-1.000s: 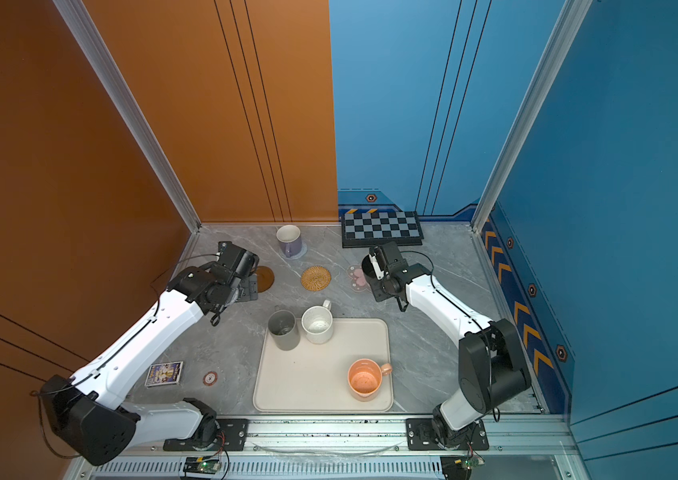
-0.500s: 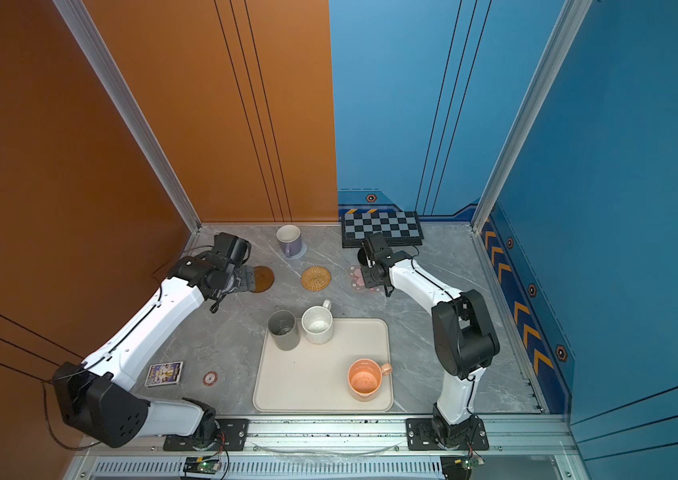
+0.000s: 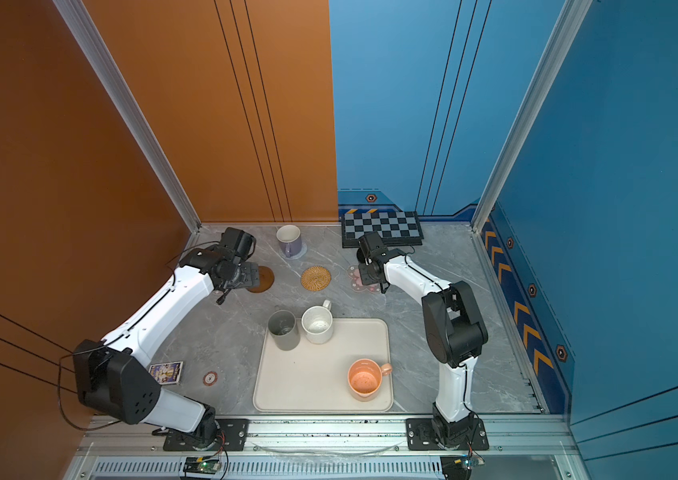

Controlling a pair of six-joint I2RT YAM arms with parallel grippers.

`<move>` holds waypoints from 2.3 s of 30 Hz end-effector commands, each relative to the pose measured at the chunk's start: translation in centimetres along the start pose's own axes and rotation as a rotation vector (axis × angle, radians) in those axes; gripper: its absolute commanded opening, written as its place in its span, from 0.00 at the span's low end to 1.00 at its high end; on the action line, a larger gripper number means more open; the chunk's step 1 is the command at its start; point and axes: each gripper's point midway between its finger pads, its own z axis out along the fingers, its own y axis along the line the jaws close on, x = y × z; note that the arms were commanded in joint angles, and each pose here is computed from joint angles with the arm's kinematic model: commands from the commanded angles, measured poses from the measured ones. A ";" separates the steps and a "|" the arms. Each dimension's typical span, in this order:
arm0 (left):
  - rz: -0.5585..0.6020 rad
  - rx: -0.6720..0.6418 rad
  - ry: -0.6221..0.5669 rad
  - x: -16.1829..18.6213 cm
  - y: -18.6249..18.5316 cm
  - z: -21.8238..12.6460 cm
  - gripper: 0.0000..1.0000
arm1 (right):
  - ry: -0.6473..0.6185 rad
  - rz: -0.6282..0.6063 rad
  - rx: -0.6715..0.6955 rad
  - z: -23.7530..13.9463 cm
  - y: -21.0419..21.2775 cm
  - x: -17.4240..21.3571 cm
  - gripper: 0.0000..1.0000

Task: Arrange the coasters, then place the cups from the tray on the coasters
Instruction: 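Carry the black mug toward the pink flower coaster while left gripper moves farther, then lower the black mug onto the pink flower coaster and open the right gripper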

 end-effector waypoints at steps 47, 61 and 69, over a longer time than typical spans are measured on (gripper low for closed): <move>-0.011 0.065 0.016 -1.0 -1.0 0.0 0.98 | 0.020 0.110 -0.055 0.2 0.9 1.3 0.23; 0.003 0.077 -0.008 -1.4 -1.2 -0.8 0.98 | -0.006 0.099 -0.067 -3.5 0.7 0.5 0.45; 0.022 0.130 -0.030 -1.0 -1.6 -2.7 0.98 | -0.048 0.073 -0.047 -6.7 -0.4 0.8 0.44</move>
